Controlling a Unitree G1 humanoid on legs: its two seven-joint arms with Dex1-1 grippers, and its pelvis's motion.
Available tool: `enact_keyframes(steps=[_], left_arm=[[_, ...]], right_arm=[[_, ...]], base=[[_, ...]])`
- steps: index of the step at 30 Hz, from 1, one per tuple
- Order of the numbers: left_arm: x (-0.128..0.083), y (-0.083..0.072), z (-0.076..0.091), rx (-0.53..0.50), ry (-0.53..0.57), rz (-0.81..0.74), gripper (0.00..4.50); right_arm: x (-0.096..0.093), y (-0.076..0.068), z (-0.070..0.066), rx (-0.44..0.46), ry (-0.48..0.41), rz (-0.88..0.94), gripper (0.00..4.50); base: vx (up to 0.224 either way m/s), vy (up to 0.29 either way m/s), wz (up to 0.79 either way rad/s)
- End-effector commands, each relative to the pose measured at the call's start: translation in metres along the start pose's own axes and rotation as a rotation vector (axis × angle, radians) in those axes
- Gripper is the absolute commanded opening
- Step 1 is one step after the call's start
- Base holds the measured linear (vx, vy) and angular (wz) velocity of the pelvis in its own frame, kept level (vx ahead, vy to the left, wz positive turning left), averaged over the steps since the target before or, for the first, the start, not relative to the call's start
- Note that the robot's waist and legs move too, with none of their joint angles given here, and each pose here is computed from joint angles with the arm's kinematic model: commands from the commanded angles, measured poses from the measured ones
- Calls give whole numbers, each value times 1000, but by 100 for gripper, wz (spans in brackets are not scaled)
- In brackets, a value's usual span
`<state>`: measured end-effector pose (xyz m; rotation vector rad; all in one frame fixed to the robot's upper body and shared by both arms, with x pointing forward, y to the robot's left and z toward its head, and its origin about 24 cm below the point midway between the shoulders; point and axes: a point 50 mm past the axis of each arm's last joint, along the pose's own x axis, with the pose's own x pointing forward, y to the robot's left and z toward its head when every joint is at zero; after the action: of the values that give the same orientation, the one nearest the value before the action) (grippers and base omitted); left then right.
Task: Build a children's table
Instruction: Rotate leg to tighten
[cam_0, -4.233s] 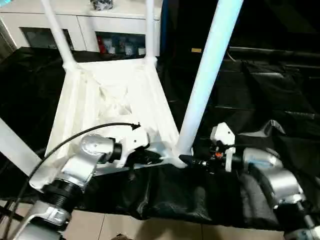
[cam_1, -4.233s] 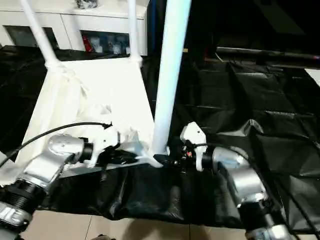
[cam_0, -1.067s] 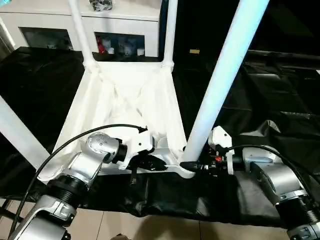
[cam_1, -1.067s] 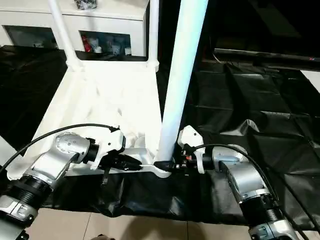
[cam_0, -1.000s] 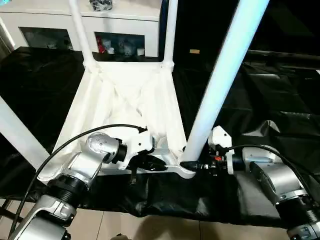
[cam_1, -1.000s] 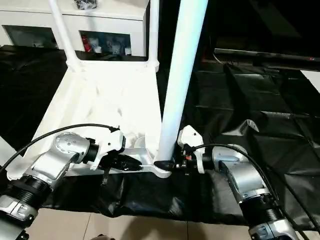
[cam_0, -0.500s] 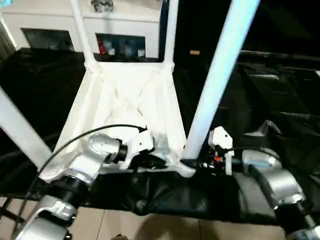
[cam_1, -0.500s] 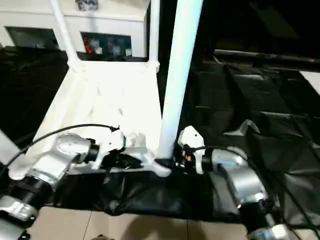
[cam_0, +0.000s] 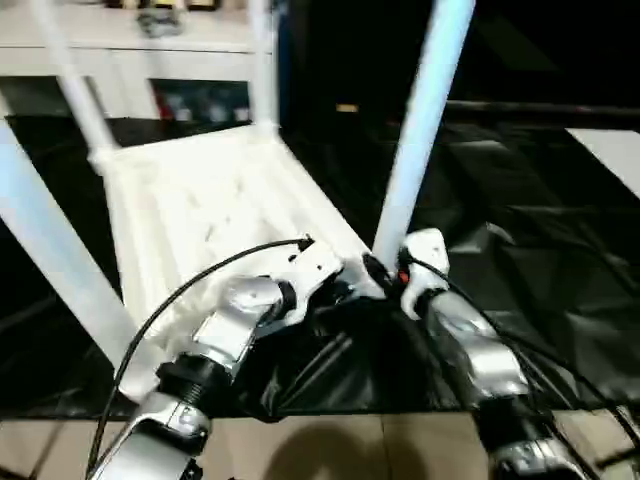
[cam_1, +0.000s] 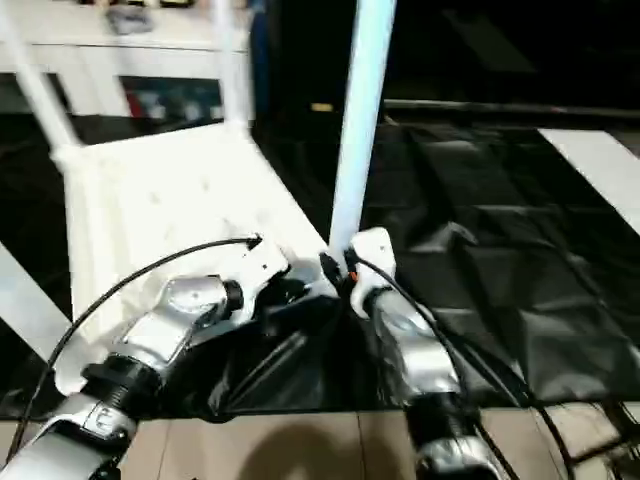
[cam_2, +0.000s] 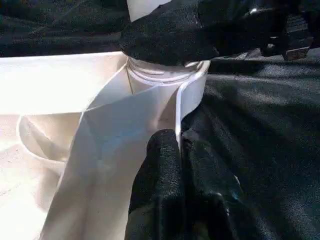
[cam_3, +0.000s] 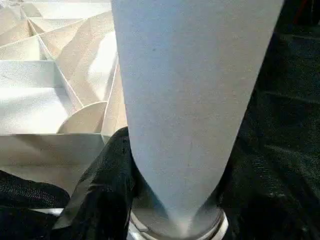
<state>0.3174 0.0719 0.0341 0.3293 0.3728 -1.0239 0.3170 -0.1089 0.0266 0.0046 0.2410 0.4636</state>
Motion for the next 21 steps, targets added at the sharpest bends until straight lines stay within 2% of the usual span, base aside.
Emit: enact_keyframes(steps=[1,6,8,12,18,21], left_arm=[[13,-16,21,46,-75,-112,0],[2,-10,15,62,-65,-143,0],[-5,-7,12,78,-60,-169,0],[-20,-7,5,115,-46,-282,0],[-38,-3,-3,153,-3,-404,0],[-43,-1,-5,165,11,-432,0]], right_arm=[[11,46,-3,84,8,228,264],[4,35,1,71,-4,272,308],[-2,26,3,17,7,323,324],[-18,8,9,-59,31,462,324],[-43,-8,8,-155,111,678,324],[-48,-11,7,-174,137,727,324]], base=[[0,0,0],[0,0,0],[0,0,0],[27,-14,2],[40,-19,2],[0,0,0]])
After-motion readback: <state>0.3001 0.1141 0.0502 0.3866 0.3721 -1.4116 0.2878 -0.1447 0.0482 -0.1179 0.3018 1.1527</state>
